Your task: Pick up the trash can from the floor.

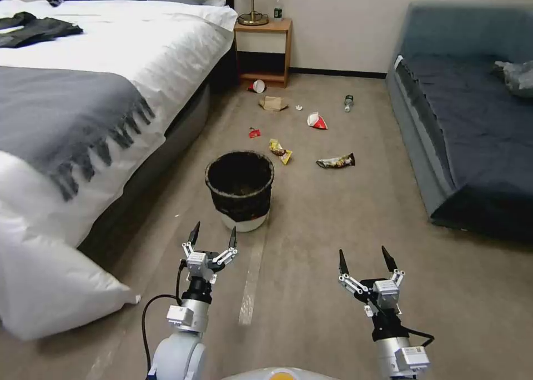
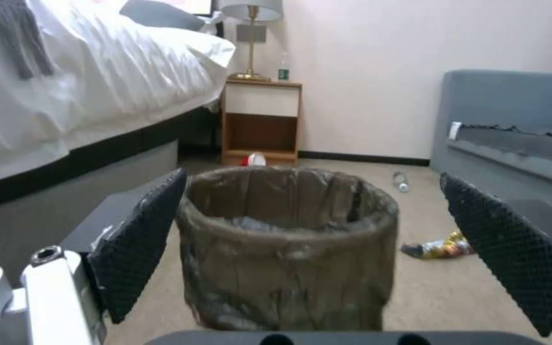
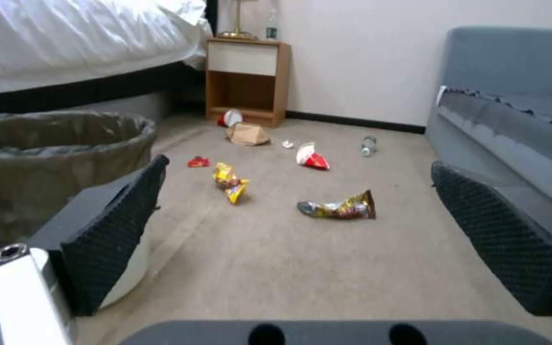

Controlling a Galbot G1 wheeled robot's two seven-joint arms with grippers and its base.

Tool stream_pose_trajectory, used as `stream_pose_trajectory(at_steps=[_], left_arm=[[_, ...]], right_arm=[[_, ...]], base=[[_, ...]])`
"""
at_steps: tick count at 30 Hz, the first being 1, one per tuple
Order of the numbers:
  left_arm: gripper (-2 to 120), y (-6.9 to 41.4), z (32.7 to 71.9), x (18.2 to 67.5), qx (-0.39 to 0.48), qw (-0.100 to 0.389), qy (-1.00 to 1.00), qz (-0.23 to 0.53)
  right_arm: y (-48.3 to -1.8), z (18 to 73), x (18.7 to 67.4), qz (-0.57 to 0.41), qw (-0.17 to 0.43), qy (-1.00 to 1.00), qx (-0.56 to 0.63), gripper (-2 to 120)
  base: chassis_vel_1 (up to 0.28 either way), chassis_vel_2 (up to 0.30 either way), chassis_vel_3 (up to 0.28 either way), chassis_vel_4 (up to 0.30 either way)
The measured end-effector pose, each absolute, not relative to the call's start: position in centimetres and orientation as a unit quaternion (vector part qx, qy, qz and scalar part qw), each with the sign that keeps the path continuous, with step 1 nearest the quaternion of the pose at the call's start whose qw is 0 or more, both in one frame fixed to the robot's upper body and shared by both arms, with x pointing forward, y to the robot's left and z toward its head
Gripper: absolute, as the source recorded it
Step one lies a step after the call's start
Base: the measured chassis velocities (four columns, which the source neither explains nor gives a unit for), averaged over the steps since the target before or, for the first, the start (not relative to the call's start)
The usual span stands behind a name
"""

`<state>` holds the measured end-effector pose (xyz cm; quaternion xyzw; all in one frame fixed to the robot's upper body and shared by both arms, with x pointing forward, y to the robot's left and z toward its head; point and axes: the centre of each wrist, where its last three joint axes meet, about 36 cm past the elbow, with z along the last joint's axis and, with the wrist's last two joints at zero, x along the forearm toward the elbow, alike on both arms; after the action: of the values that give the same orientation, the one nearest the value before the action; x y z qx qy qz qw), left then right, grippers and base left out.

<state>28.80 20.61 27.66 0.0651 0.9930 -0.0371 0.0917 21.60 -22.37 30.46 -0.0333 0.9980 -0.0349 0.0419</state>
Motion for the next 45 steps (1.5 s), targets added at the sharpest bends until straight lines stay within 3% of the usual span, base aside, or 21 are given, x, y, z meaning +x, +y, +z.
stream_pose_trajectory(at_steps=[10, 16, 23, 27, 32, 37, 45], left_arm=[[99, 20.1, 29.1, 28.5, 0.029, 0.090, 0.995, -0.026], [100, 19.2, 30.7, 28.3, -0.043, 0.079, 0.996, -0.013], [100, 18.5, 33.6, 29.1, -0.123, -0.002, 0.991, -0.056], [100, 18.4, 35.4, 29.7, -0.125, -0.051, 0.987, -0.090], [100, 18.2, 38.3, 30.8, -0.112, -0.148, 0.975, -0.124], [100, 18.6, 39.2, 32.3, -0.114, -0.190, 0.961, -0.166], [100, 18.9, 38.4, 34.0, -0.125, -0.219, 0.948, -0.192]], right_arm=[[-22.4, 30.4, 21.5, -0.033, 0.044, 0.998, -0.034, 100], [-22.1, 30.3, 21.6, -0.026, 0.044, 0.998, -0.035, 100], [-22.0, 30.0, 22.0, -0.026, 0.049, 0.998, -0.029, 100], [-22.1, 29.9, 22.0, -0.028, 0.049, 0.998, -0.033, 100], [-22.5, 29.6, 21.9, -0.033, 0.051, 0.998, -0.037, 100], [-22.6, 29.3, 21.7, -0.032, 0.054, 0.997, -0.037, 100], [-22.2, 29.0, 21.6, -0.029, 0.057, 0.997, -0.041, 100]], base=[[-0.177, 0.174, 0.179, -0.167], [-0.158, 0.158, 0.160, -0.143], [-0.129, 0.131, 0.129, -0.120], [-0.008, 0.010, 0.027, -0.035], [0.021, -0.013, -0.013, 0.006], [0.000, 0.000, 0.000, 0.000], [0.000, 0.000, 0.000, 0.000]])
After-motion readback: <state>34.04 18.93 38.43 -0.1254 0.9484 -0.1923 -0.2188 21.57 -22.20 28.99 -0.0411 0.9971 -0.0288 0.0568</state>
